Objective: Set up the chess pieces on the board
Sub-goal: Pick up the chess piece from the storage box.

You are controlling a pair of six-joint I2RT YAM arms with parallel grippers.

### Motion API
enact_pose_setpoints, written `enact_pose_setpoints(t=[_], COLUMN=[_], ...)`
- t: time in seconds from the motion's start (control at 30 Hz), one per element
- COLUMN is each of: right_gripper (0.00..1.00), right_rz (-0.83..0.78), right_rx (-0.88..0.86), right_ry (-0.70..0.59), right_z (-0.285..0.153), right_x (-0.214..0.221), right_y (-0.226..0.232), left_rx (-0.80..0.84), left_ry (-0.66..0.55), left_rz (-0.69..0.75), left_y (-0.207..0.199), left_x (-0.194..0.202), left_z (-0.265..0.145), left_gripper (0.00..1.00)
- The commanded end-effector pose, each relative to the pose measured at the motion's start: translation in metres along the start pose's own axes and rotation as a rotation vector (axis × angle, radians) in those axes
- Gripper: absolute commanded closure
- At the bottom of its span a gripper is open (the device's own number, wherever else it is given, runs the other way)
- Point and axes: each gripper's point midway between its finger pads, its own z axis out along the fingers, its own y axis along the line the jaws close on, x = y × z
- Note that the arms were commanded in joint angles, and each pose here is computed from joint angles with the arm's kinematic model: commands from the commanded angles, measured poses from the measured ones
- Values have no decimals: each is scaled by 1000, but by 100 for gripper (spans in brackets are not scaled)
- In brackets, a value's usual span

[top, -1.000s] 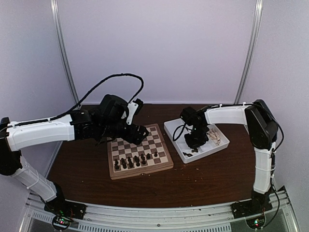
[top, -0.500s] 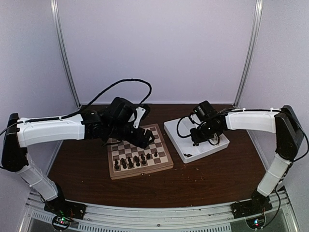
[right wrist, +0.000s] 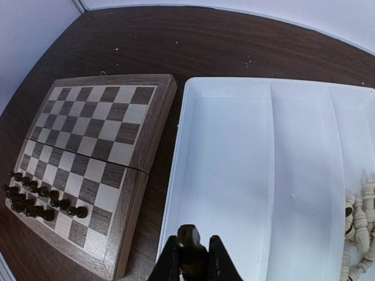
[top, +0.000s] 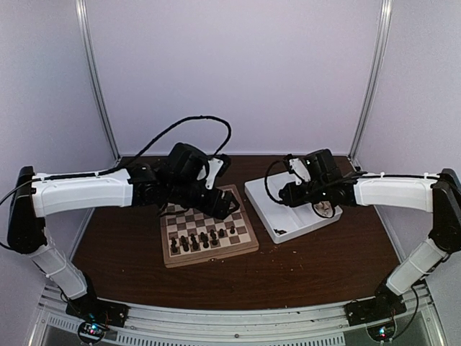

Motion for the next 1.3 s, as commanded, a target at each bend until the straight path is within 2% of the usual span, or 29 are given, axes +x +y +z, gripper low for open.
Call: enact_pose_setpoints(t=[0.0, 0.17, 0.3, 0.6, 0.73, 0.87, 1.07, 1.27], right_gripper=[88, 88, 88, 87, 87, 86, 85, 86], right_rz=[8, 15, 27, 43, 30, 19, 29, 44], right_rx=[-95, -191, -281, -491, -595, -657, -758, -756], right_ry=[-101, -149, -169, -167, -155, -157, -161, -194], right_z=[-11, -24, -35, -54, -66, -77, -92, -98], right_x=[-20, -31, -37, -49, -53, -57, -65, -78], right_y=[18, 35, 51, 87, 104, 114, 130, 131], left_rx=[101, 174, 230, 468, 566, 725, 851, 941], left_ry=[-65, -76, -108, -296, -296, -342, -354, -367], left_rz=[-43, -96, -85, 108, 72, 49, 6, -21], left_y=[-16, -15, -20, -46, -33, -33, -39, -46], left_x=[-23, -29, -36, -58, -62, -65, -72, -73], left_z=[11, 30, 40, 34, 34, 24, 18, 11], left_gripper=[18, 21, 21, 20, 21, 28, 30, 34])
